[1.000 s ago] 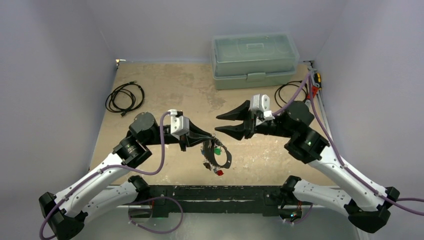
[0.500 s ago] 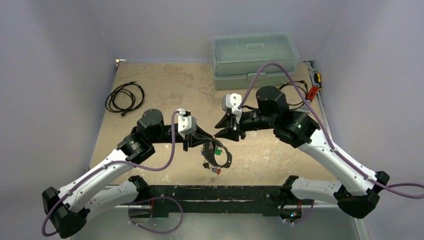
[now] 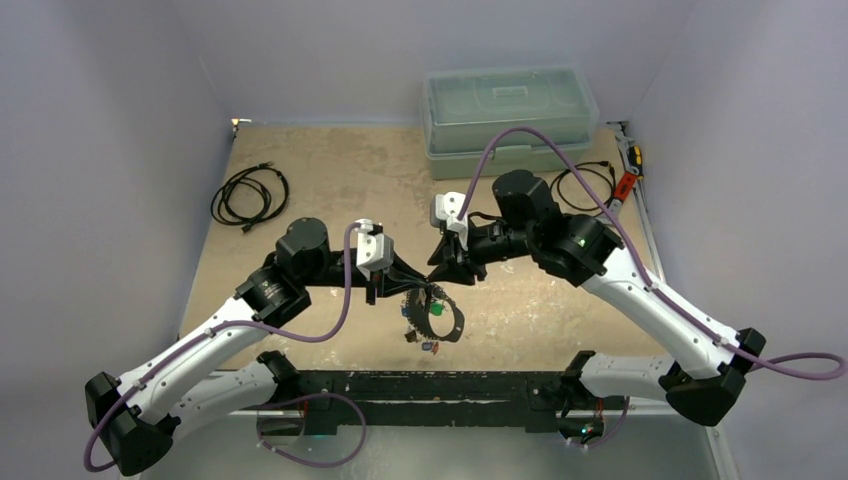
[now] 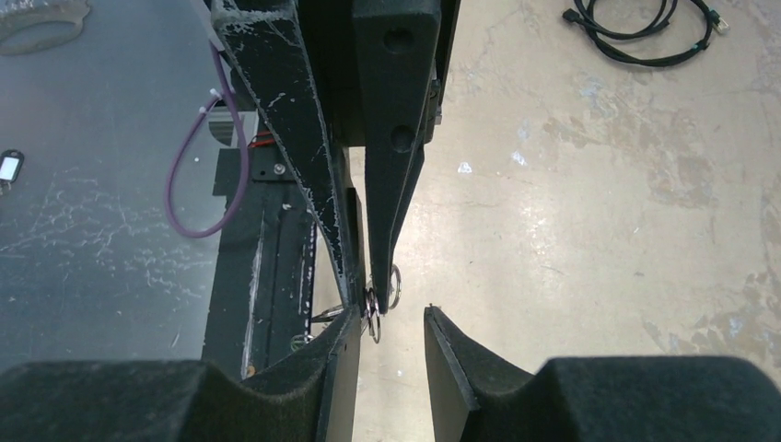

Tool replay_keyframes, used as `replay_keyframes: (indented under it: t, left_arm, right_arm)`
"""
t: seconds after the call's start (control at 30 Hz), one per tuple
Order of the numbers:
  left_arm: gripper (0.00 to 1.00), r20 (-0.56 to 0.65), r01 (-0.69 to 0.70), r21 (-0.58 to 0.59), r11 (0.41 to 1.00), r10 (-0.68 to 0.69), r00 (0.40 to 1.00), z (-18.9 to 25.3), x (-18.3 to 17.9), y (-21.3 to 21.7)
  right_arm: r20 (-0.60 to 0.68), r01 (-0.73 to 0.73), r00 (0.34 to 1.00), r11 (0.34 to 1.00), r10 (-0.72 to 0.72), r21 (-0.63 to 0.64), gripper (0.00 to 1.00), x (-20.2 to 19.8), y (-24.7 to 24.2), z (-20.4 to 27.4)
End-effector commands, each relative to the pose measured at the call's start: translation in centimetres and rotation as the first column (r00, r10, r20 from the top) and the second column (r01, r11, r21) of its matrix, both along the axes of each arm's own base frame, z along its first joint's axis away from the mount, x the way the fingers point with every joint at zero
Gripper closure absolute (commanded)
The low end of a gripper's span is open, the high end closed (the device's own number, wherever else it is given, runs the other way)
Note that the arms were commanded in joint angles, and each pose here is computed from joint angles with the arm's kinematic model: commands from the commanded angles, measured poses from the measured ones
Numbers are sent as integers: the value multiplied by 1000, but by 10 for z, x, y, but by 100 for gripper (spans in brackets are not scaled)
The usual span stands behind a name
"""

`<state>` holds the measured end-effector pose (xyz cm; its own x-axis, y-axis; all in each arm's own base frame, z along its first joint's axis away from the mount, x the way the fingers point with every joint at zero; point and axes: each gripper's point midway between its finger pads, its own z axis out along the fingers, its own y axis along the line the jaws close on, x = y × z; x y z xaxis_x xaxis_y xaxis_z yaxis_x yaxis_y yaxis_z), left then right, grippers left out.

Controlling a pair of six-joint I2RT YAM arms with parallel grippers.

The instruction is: Put the keys on the keyring

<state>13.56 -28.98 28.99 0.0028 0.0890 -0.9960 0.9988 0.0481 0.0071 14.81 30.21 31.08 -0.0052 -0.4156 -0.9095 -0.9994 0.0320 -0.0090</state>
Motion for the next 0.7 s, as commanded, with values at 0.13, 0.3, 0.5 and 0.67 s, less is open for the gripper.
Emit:
replay_keyframes:
  t: [0.13, 0.3, 0.5, 0.67]
  left_arm:
    - [100, 84, 38, -68, 997, -32, 996, 32, -4, -2]
    - [100, 81, 32, -67, 997, -27, 996, 31, -3, -2]
    - [100, 81, 32, -67, 997, -27, 996, 31, -3, -2]
    - [100, 82, 28, -67, 997, -22, 996, 31, -3, -1]
  right_arm:
    - [17, -33, 999, 999, 33, 19, 66, -1, 6, 11]
    - [13, -46, 999, 999, 45, 25, 67, -1, 9, 10]
    - [-7, -61, 998, 998, 62, 18, 75, -3, 12, 6]
    - [-14, -67, 998, 998, 67, 1, 87, -5, 16, -2]
